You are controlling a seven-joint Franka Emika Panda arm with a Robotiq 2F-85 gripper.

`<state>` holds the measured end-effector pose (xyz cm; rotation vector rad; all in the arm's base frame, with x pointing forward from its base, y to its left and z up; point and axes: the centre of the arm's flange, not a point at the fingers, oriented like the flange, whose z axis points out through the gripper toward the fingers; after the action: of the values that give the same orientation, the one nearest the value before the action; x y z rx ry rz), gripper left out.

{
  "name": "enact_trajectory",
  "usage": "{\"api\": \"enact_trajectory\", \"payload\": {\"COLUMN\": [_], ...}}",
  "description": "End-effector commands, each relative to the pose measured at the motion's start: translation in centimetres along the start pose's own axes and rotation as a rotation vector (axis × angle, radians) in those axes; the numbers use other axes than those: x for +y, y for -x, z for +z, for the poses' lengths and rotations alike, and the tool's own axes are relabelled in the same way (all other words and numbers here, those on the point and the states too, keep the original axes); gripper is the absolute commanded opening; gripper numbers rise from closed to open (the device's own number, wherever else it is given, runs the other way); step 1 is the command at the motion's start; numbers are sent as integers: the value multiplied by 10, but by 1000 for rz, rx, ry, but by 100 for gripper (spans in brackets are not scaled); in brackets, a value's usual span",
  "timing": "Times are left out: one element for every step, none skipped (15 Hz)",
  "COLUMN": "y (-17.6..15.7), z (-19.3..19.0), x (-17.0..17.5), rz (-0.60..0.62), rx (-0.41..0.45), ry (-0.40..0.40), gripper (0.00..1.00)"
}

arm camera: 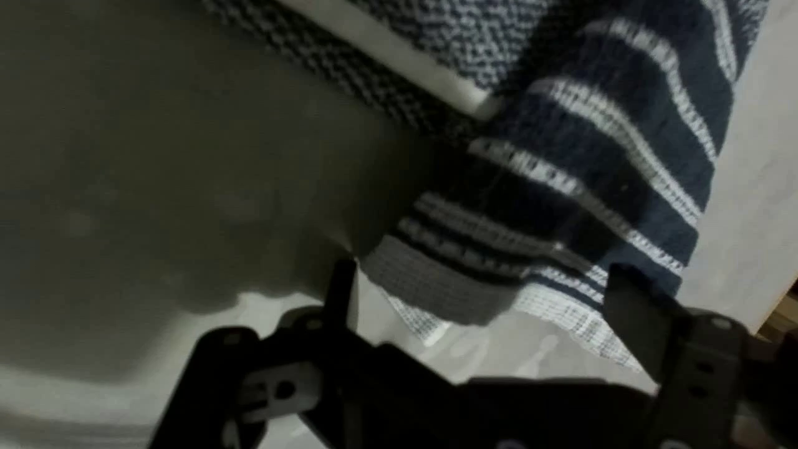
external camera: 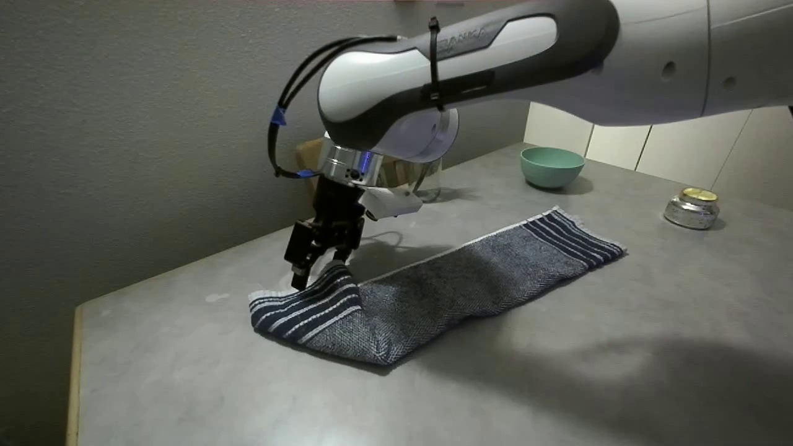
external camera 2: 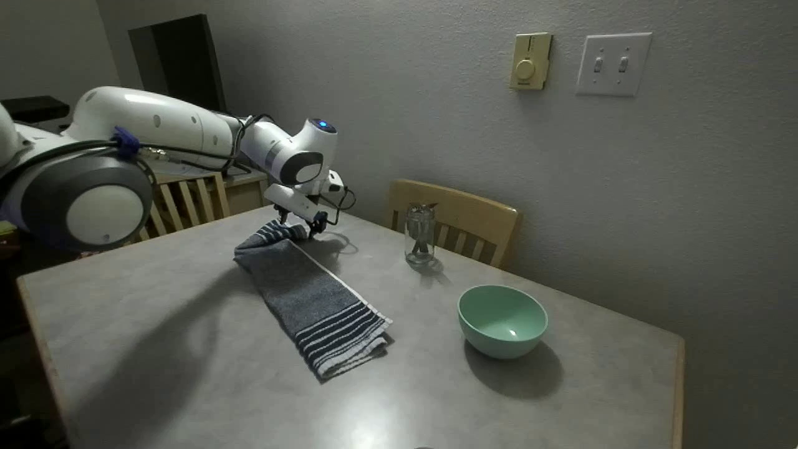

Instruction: Unfold the towel from right to left

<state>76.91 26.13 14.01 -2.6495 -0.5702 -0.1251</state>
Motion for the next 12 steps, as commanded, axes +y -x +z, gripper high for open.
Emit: {"api": "enact_trajectory", "payload": {"y": [12,12,12,13,15,15,16,17,17,18,19,20], "z": [2,-2,-6,-9,-11,-15,-17,-20,-24,-26,-29,-33], "x": [-2,-5,-8,-11,-15,-18,-20,-23,-26,-29,-33,-36], "rz": [24,27,53,64,72,96,108,135,156,178,200,218], "rx": [25,18,6,-5,-17,-30,-42,-59,-79,-99,-117,-137], "ry": [-3,-7,9,15,24,37,36,40,41,39,36,36], "gripper": [73,66,58,53,44,38,30,24,17,10,3,0]}}
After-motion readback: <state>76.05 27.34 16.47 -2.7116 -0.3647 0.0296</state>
